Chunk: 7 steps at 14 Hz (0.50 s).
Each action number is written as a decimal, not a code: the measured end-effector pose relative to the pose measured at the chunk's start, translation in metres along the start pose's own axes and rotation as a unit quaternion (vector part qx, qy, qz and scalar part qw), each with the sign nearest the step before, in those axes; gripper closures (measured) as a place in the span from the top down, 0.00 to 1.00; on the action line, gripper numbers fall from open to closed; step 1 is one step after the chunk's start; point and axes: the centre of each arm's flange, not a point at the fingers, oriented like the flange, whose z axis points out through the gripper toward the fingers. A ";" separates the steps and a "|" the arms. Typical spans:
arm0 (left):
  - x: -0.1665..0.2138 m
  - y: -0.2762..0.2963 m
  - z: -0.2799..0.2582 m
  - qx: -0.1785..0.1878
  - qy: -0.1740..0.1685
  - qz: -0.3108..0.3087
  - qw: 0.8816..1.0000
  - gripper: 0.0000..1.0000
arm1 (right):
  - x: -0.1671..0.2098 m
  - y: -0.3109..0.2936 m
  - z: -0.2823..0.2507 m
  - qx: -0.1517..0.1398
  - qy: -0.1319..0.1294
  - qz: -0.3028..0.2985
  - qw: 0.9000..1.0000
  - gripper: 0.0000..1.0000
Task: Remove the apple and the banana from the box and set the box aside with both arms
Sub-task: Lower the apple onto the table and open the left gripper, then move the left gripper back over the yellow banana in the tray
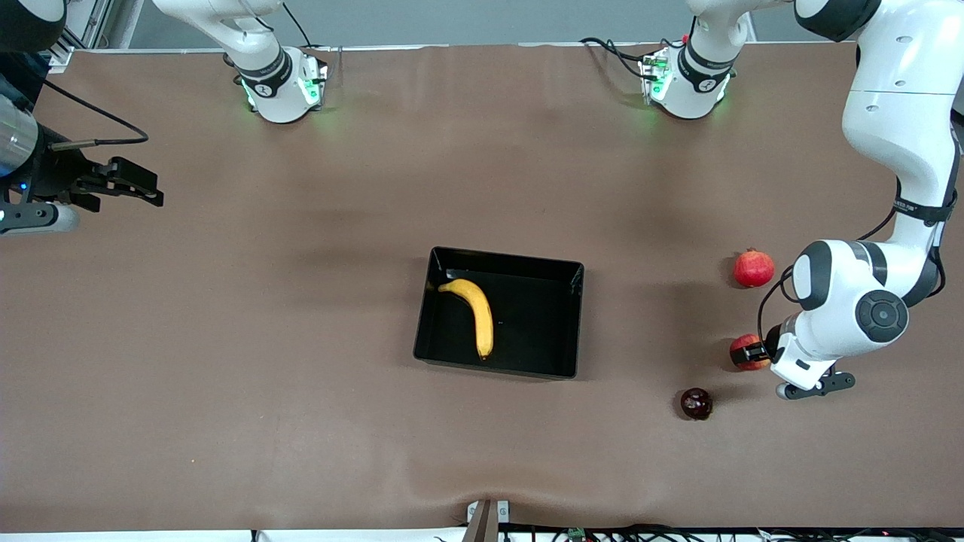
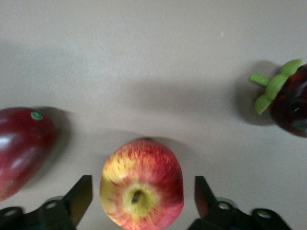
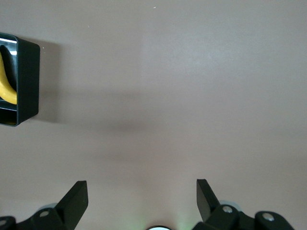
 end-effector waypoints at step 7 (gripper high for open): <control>0.008 0.035 -0.101 0.000 0.002 -0.007 1.000 1.00 | 0.000 0.003 -0.002 0.000 0.002 0.003 1.000 1.00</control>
